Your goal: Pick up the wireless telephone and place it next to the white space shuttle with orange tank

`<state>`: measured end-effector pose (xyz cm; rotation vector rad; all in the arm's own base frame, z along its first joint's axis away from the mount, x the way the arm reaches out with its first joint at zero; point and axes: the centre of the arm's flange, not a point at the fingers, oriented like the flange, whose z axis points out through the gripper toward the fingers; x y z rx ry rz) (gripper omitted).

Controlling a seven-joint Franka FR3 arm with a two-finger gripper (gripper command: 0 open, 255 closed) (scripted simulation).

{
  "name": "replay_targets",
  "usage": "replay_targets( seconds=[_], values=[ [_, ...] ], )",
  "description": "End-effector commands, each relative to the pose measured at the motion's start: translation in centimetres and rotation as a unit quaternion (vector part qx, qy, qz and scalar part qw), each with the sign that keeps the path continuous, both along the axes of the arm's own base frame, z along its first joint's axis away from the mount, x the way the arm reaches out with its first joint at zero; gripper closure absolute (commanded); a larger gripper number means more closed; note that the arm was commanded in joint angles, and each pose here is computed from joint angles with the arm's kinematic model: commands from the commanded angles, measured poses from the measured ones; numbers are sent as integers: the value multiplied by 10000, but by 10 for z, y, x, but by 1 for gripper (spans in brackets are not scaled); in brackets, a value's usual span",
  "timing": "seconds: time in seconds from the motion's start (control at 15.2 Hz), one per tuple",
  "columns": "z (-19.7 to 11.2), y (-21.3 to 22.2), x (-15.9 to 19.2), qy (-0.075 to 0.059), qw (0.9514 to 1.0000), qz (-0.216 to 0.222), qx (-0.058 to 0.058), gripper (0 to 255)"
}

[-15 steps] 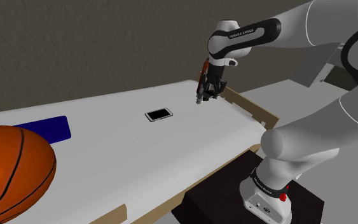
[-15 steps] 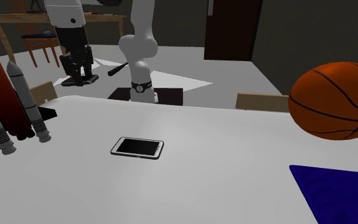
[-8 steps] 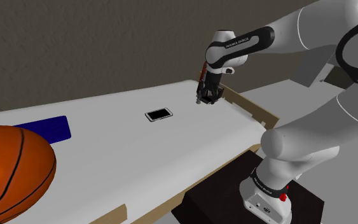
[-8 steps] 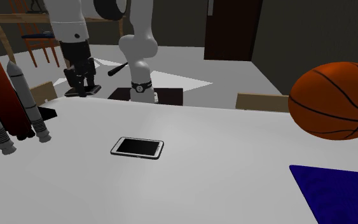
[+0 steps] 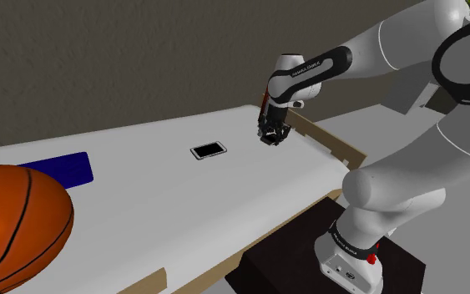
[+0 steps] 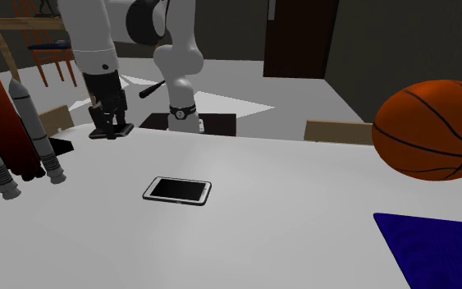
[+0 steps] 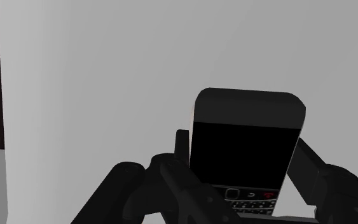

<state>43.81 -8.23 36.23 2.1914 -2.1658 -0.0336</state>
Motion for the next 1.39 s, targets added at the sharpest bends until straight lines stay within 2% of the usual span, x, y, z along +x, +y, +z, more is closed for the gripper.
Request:
replay_targets(
  seconds=[0.0, 0.66, 1.12, 1.19, 1.32],
  values=[
    [-11, 0, 1, -3, 10000, 0, -1, 255],
    [-64, 0, 1, -3, 10000, 0, -1, 255],
    [-64, 0, 1, -3, 10000, 0, -1, 255],
    [-64, 0, 1, -3, 10000, 0, -1, 0],
    [-64, 0, 1, -3, 10000, 0, -1, 0]
  ],
)
